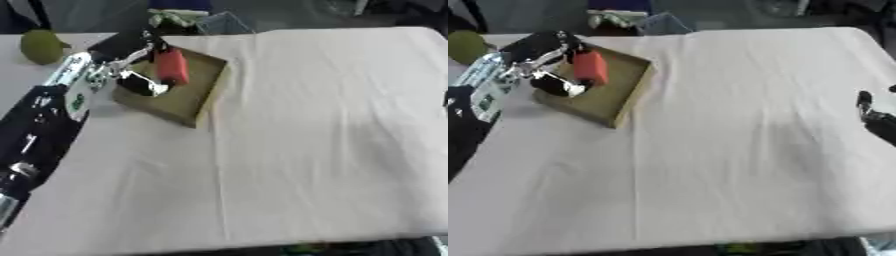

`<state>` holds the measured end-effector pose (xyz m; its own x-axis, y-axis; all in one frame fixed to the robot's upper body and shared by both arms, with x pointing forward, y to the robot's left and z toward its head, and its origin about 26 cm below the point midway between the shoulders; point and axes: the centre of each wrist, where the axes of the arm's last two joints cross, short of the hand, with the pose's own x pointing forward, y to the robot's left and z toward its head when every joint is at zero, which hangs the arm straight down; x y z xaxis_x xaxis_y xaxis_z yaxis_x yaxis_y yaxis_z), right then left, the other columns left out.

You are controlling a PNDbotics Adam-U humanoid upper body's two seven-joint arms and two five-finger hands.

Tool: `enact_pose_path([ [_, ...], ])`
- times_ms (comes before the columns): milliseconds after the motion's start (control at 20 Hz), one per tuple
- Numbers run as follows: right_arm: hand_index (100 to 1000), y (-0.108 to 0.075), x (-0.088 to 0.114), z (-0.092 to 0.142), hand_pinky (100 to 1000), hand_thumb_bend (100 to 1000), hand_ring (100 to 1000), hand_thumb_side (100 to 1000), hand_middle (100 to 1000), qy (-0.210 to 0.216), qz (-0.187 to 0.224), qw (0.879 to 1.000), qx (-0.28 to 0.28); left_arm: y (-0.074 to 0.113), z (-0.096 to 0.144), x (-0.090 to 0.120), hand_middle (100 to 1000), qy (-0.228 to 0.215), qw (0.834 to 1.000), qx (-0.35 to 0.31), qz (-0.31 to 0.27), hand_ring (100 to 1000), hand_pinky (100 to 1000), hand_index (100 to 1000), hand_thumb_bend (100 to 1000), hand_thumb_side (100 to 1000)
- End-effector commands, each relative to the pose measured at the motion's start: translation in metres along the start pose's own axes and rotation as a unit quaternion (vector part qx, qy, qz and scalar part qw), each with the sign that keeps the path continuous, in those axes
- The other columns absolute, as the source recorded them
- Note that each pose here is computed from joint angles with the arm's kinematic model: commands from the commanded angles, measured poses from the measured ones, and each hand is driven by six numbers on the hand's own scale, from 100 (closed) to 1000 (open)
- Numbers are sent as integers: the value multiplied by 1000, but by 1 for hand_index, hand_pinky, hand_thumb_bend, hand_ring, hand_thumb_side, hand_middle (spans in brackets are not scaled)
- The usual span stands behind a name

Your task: Pick up objects on the table and place them in the box.

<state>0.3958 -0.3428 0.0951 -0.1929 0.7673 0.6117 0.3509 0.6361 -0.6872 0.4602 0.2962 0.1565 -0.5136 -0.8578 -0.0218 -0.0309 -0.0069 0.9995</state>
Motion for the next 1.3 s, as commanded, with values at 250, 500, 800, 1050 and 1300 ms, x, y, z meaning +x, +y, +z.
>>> enact_pose_path([
  [250,890,-5,13,-11,741,278,967,333,616,-25,-6,1000,-5,-8,-17,4,556,9,1000,11,2,555,663,737,273,515],
  [500,890,-7,11,-11,741,274,968,333,615,-22,-1,1000,-8,-2,-8,-3,746,16,999,-17,-40,686,749,859,504,692],
  [800,890,-10,7,-9,741,267,968,333,615,-17,3,1000,-9,38,19,-25,831,34,994,-23,-99,766,804,902,617,761],
  [1050,890,-11,4,-7,741,261,969,334,614,-12,6,1000,-9,70,53,-54,788,99,991,30,-89,728,780,879,526,699],
  [1300,889,-10,2,-7,741,259,969,335,613,-11,5,1000,-7,76,79,-86,779,201,975,79,-53,712,772,877,480,654],
])
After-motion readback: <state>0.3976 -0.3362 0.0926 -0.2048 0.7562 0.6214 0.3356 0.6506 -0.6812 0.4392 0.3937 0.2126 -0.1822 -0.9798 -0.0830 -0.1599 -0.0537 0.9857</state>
